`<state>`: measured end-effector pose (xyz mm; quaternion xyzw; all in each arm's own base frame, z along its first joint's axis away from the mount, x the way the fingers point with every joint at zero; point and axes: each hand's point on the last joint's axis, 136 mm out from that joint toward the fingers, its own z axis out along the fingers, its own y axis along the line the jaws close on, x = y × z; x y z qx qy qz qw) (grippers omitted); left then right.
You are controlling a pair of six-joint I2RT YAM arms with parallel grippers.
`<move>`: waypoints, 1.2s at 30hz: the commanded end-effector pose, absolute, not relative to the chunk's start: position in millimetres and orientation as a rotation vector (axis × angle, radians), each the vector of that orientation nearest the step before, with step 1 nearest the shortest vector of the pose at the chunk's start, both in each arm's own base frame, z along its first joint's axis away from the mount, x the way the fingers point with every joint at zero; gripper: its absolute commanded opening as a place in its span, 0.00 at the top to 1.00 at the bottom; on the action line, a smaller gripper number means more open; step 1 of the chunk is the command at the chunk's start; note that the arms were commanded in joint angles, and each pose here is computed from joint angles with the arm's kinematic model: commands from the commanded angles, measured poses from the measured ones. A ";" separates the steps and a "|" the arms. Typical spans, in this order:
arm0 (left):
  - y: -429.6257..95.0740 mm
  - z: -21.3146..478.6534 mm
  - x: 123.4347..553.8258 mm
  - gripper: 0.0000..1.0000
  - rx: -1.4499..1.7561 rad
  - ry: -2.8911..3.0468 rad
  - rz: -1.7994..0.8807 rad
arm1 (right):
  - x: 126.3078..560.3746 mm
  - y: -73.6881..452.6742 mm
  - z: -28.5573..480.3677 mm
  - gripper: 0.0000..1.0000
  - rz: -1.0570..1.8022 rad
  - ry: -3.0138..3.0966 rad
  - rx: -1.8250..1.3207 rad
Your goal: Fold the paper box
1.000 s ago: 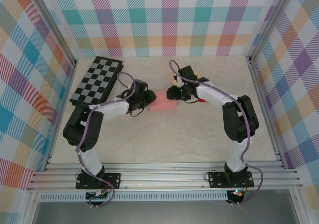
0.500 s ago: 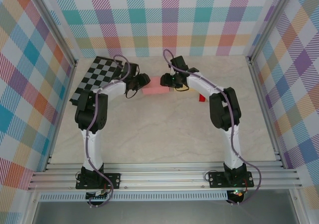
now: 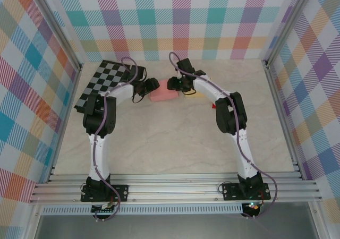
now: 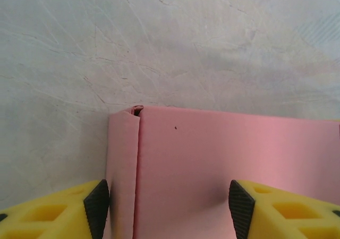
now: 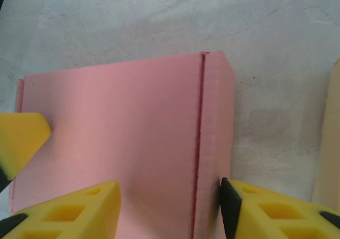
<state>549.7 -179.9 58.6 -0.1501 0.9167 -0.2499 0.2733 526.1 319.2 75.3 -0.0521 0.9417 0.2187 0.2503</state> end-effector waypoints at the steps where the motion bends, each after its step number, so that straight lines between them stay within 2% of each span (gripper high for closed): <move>1: -163.9 50.6 549.1 0.35 -0.405 2.510 -0.590 | 517.2 326.9 79.8 0.44 0.614 2.562 -0.176; 9: -135.0 80.3 548.3 0.24 -0.444 2.478 -0.524 | 510.9 307.6 113.2 0.38 0.509 2.512 -0.201; 15: -119.5 136.4 531.5 0.17 -0.388 2.385 -0.472 | 485.9 291.6 160.4 0.37 0.523 2.438 -0.207; 19: -112.5 185.5 506.5 0.13 -0.338 2.298 -0.470 | 456.0 277.6 195.4 0.37 0.561 2.369 -0.215; 20: -111.8 202.4 500.9 0.03 -0.322 2.252 -0.481 | 446.6 272.7 204.6 0.37 0.566 2.351 -0.220; 21: -110.8 213.6 494.2 0.00 -0.310 2.223 -0.489 | 438.8 267.8 208.8 0.37 0.567 2.342 -0.220; 25: -104.8 251.1 452.9 0.00 -0.280 2.122 -0.518 | 401.3 243.0 226.4 0.36 0.548 2.296 -0.237; 29: -92.5 267.8 406.6 0.00 -0.302 2.056 -0.520 | 362.3 211.2 229.1 0.34 0.478 2.268 -0.245; 34: -74.6 274.5 343.0 0.00 -0.355 2.055 -0.496 | 326.8 165.9 224.1 0.24 0.320 2.224 -0.224; 35: -70.7 275.6 329.4 0.00 -0.361 2.055 -0.492 | 320.3 157.1 224.0 0.15 0.291 2.209 -0.217; 36: -67.5 275.9 316.2 0.00 -0.365 2.057 -0.486 | 313.9 149.1 224.1 0.00 0.268 2.194 -0.212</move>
